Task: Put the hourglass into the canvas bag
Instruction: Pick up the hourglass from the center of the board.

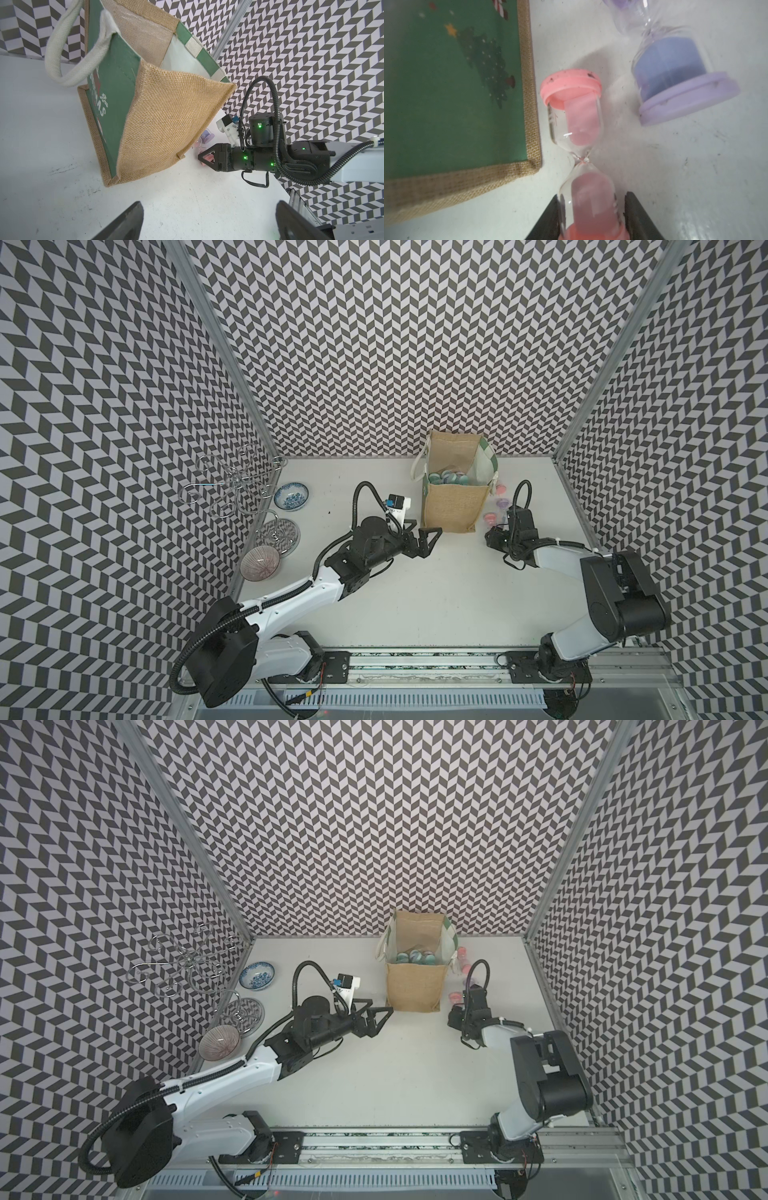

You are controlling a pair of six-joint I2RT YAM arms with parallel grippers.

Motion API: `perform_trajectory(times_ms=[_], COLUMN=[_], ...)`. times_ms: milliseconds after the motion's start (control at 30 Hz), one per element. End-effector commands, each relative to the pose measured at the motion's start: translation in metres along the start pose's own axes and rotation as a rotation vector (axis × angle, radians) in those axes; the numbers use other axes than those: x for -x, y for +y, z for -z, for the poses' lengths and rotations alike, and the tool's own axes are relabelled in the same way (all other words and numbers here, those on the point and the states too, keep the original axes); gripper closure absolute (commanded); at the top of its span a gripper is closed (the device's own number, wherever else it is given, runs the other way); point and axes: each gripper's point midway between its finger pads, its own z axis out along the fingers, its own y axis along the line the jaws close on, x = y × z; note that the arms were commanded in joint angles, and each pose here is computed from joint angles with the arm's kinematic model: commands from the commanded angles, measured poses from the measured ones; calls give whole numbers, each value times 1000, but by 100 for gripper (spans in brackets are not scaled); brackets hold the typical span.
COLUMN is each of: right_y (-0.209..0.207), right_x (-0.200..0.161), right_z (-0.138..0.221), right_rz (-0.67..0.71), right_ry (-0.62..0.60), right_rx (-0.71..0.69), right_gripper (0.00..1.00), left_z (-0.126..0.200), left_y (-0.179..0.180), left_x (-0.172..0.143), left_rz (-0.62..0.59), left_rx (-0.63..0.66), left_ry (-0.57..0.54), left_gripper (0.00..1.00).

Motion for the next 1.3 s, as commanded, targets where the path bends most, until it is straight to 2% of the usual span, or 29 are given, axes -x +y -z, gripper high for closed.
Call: perform_trajectory(times_ms=[0, 300, 533, 733, 867, 967, 1133, 1267], right_y=[17, 18, 11, 15, 37, 57, 105, 149], right_x=[2, 14, 46, 83, 115, 135, 161, 169], right_z=[15, 52, 98, 151, 193, 211, 213, 188], right_rz=[11, -54, -120, -112, -63, -38, 49, 141], right_ry=[-24, -82, -221, -381, -479, -506, -495, -448], right_rx=[80, 120, 124, 92, 140, 198, 285, 304], right_gripper=[69, 73, 75, 75, 75, 75, 75, 74], left_z=[6, 13, 22, 25, 25, 23, 23, 23], left_y=[-4, -9, -10, -20, -25, -24, -20, -16], left_x=[17, 30, 45, 65, 74, 80, 88, 95], left_rz=[-20, 1, -3, -15, -27, -39, -50, -53], left_rx=[14, 4, 22, 7, -11, 0, 7, 17], left_ry=[-40, -70, -112, -142, -154, -155, -170, -187], left_gripper=[1, 1, 1, 1, 1, 1, 1, 1])
